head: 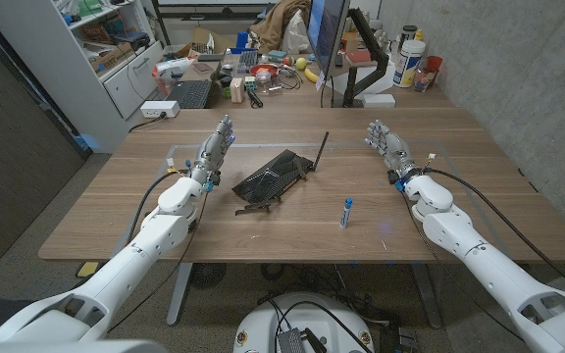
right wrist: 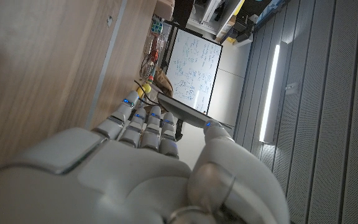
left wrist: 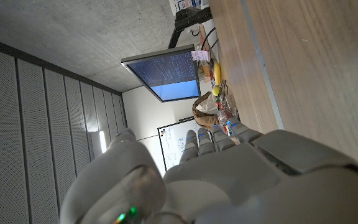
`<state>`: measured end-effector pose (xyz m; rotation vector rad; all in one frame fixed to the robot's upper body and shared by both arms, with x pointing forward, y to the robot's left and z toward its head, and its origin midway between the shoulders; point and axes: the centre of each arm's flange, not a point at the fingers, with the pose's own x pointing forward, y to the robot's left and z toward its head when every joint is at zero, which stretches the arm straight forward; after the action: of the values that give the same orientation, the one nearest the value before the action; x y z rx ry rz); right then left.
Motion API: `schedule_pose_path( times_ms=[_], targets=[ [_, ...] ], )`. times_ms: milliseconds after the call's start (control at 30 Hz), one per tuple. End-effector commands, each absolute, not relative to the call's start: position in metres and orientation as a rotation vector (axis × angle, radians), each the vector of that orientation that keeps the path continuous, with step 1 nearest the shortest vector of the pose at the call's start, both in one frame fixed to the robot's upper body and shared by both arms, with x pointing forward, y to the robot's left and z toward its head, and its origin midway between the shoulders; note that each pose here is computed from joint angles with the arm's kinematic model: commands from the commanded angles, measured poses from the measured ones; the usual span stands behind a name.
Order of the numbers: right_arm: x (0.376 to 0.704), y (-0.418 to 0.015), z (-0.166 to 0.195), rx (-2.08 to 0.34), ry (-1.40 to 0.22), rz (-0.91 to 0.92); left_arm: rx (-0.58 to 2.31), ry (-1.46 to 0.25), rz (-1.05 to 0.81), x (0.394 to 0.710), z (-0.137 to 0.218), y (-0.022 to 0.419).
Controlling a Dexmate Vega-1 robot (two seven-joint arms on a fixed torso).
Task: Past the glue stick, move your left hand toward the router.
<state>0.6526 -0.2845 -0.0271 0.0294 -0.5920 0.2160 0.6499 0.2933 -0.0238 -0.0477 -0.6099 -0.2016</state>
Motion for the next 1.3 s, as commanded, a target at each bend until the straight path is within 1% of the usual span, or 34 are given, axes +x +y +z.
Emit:
schedule_pose_path(
  times_ms=[33, 633, 933, 1300],
  targets=[
    [0.652, -0.280, -0.026, 0.031, -0.595, 0.212, -0.035, -0.612, -0.209, 0.649, -0.021, 0.294],
    [0.649, -0.285, -0.023, 0.032, -0.602, 0.201, -0.019, -0.614, -0.219, 0.647, -0.014, 0.299],
    [0.651, -0.292, -0.022, 0.029, -0.588, 0.197, 0.021, -0.645, -0.232, 0.643, 0.008, 0.295],
    [0.652, -0.297, -0.015, 0.045, -0.622, 0.185, 0.034, -0.684, -0.254, 0.639, 0.022, 0.284]
  ],
)
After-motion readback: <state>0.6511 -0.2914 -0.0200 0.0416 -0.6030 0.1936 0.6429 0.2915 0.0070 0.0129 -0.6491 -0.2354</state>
